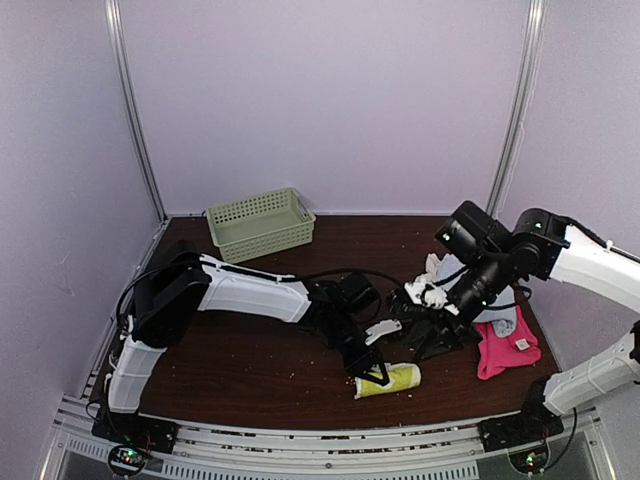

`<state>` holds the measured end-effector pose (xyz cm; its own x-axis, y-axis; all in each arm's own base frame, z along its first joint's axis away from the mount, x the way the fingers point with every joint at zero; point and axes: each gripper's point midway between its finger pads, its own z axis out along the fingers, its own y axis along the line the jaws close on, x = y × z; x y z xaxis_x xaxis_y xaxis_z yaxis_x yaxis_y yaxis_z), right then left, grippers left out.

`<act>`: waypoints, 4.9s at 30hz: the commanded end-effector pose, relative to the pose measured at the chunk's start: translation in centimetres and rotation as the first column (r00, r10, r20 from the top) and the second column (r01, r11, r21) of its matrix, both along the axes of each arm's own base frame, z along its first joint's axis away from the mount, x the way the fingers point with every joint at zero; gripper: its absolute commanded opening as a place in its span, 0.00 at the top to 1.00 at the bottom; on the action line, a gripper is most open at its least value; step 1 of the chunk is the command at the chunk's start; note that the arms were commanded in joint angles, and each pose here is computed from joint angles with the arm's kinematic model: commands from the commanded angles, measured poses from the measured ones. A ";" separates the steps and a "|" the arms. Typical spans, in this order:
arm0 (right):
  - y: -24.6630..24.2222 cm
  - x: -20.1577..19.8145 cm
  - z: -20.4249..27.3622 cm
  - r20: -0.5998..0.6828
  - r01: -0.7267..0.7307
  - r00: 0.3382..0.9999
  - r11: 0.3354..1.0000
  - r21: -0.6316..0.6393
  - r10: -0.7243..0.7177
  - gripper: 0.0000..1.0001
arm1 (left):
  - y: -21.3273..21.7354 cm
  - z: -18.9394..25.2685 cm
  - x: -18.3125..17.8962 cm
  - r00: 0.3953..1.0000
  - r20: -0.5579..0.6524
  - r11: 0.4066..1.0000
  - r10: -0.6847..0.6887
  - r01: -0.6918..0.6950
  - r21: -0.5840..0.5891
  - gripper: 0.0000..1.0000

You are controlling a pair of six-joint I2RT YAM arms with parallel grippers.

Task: Roll the towels
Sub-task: Roll the towel at the center of the board, then move the bin to the center of the board.

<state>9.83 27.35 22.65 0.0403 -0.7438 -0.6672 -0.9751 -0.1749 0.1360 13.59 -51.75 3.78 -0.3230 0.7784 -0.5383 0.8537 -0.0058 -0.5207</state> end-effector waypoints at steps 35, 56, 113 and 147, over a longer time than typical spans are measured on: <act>-0.3 5.2 -20.9 0.518 0.241 0.854 0.916 -0.320 -0.043 0.65 | 4.7 -4.8 1.3 0.983 -0.064 0.973 0.175 -0.163 0.161 0.69; 0.2 4.4 -20.5 0.404 0.150 0.914 0.901 -0.407 0.030 0.86 | 23.8 10.8 24.7 0.482 0.513 0.559 0.711 -0.829 0.005 0.41; -0.5 5.6 -23.7 0.248 0.207 0.965 0.827 -0.522 -0.085 0.99 | 11.0 13.4 27.6 0.516 0.028 0.515 0.856 -0.848 -0.126 0.22; 1.2 7.0 -21.9 0.274 0.252 0.953 0.835 -0.489 -0.128 1.00 | 24.0 7.0 42.7 0.190 0.425 0.235 0.885 -0.970 -0.056 0.94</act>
